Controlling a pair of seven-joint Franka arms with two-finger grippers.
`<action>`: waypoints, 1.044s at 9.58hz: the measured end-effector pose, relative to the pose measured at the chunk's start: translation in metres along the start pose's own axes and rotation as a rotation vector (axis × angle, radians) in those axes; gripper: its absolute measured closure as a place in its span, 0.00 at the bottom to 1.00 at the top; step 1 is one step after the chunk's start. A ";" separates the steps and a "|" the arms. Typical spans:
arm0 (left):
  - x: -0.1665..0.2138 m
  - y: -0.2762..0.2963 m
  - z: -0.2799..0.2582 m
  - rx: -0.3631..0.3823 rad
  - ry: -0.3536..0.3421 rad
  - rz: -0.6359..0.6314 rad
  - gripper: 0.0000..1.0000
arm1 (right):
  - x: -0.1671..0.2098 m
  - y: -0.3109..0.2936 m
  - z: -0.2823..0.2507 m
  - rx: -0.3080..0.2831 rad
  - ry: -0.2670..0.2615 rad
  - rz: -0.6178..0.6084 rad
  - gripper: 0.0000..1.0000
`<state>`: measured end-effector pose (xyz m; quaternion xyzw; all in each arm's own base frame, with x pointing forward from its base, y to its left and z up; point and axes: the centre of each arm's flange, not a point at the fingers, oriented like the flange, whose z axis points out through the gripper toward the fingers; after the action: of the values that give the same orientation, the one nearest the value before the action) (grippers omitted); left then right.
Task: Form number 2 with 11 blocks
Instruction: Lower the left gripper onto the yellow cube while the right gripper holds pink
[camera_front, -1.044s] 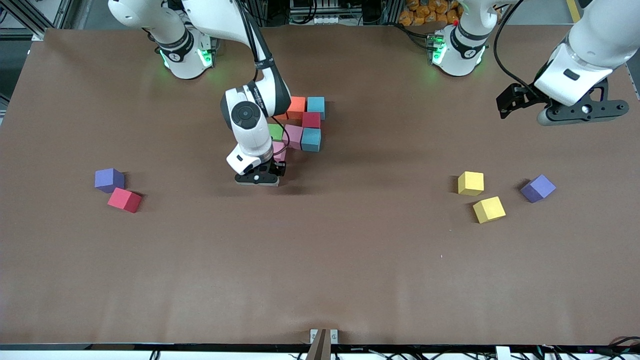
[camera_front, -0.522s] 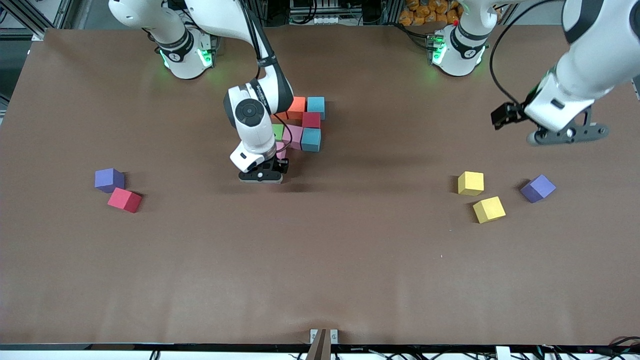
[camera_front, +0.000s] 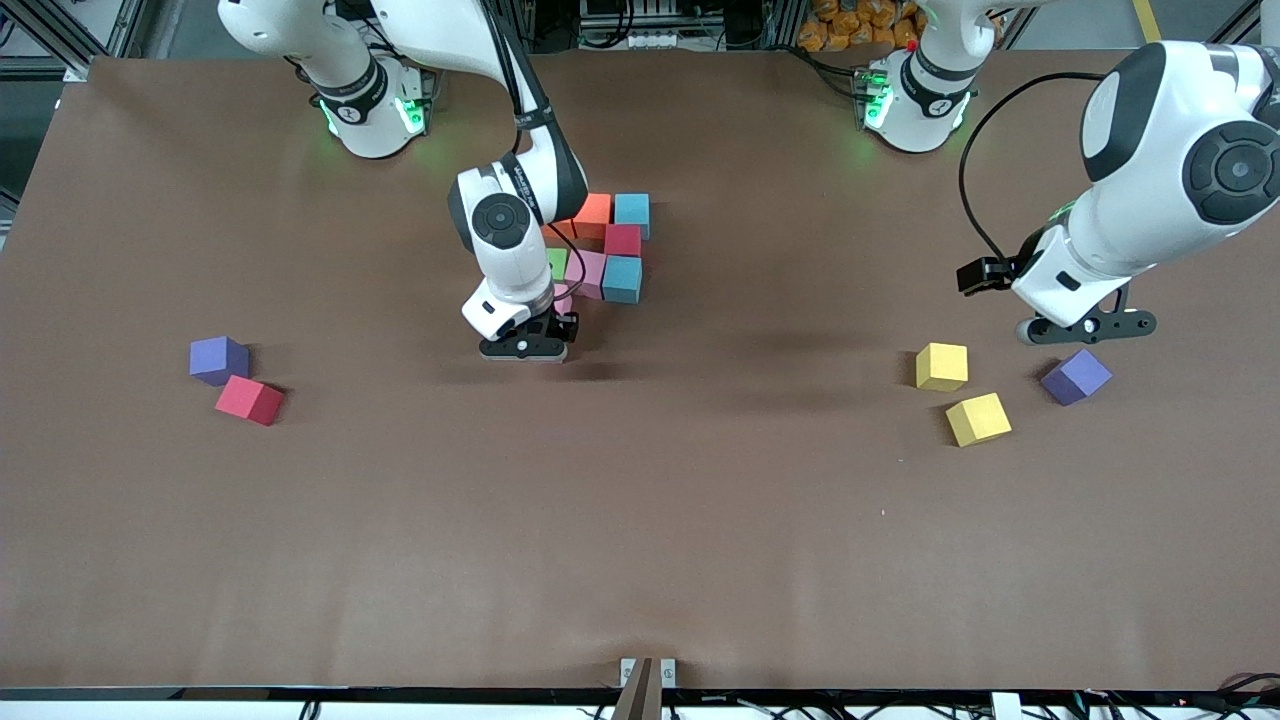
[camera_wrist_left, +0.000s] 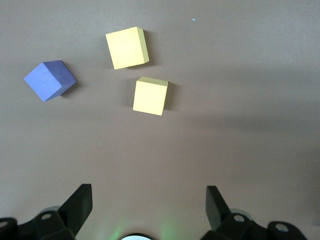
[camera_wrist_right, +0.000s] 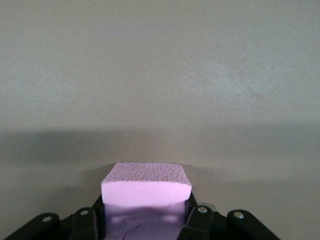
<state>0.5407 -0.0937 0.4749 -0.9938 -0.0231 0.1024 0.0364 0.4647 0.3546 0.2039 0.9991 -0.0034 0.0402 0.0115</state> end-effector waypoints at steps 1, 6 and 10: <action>0.000 0.001 0.001 0.001 -0.002 0.001 0.00 | -0.001 0.001 0.000 0.000 0.000 0.001 0.44; 0.030 0.000 0.063 0.014 -0.027 0.008 0.00 | -0.002 0.003 0.000 0.002 0.001 0.004 0.44; 0.051 -0.009 0.150 0.012 -0.019 0.071 0.00 | -0.003 0.006 0.001 0.004 0.007 0.007 0.44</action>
<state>0.5591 -0.0718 0.3187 -0.9927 0.0123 0.1132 0.0387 0.4615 0.3487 0.2031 0.9990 -0.0068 0.0438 0.0093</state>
